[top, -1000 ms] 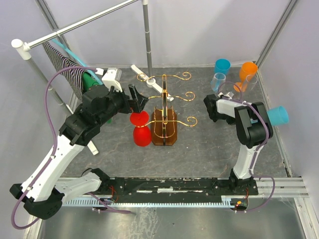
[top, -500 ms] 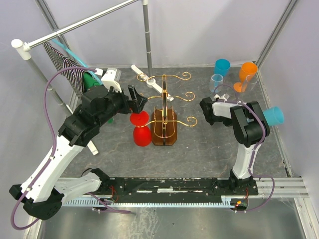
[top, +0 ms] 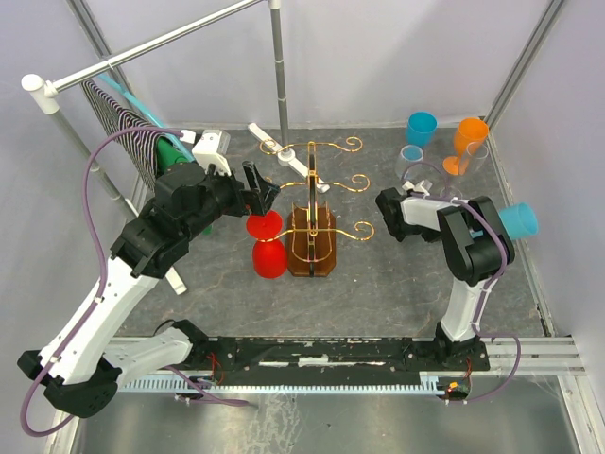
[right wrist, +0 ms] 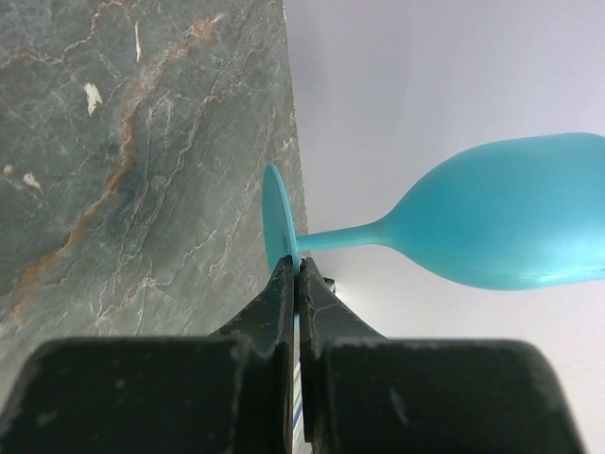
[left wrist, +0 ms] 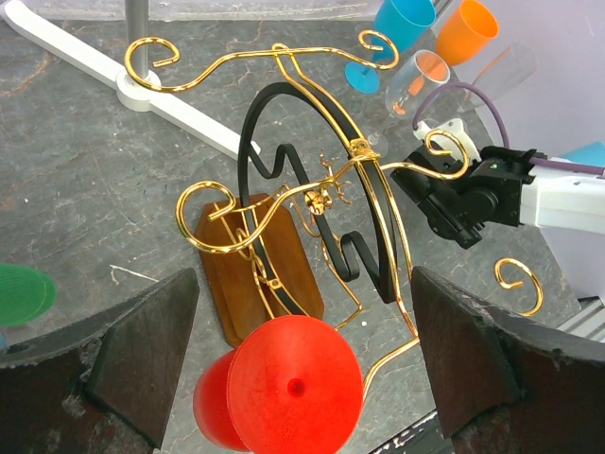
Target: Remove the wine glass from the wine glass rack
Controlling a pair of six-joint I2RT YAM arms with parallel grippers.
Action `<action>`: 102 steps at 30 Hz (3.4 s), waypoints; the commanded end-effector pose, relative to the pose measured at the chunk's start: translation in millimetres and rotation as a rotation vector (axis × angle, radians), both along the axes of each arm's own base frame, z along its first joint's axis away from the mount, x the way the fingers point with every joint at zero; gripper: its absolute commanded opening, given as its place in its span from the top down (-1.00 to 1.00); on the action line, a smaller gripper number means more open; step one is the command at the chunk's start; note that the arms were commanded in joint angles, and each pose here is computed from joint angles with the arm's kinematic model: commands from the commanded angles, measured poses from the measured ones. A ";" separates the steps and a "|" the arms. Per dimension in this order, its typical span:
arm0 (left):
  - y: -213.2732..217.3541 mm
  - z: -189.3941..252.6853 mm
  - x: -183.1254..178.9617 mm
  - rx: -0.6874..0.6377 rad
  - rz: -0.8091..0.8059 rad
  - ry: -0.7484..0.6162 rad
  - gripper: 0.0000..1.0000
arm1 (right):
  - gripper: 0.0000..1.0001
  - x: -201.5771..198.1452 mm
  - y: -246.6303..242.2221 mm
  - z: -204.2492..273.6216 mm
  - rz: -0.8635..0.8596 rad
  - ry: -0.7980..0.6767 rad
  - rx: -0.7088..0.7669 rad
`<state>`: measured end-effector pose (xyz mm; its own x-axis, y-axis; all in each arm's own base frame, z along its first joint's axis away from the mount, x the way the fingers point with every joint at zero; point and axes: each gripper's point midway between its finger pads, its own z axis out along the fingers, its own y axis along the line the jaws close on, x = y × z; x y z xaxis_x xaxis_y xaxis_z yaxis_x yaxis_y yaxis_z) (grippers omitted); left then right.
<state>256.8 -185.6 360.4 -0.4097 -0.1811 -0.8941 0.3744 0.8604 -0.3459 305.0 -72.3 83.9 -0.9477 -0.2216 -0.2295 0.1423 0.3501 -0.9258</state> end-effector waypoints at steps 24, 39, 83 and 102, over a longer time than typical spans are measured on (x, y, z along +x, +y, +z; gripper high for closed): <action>6.5 21.1 -7.8 -0.014 -0.013 -0.066 -0.98 | 0.99 -17.8 5.6 52.4 -0.004 -0.191 0.009; 9.7 19.8 -9.9 0.001 -0.015 -0.079 -0.98 | 0.99 -24.1 23.6 65.9 -0.049 -0.237 0.160; 21.1 28.7 -15.5 0.028 0.001 -0.114 -0.98 | 0.96 0.2 112.6 -24.3 0.099 0.143 0.050; 24.2 31.2 -18.0 0.028 0.005 -0.123 -0.98 | 0.87 0.7 122.4 -41.5 0.085 0.211 0.103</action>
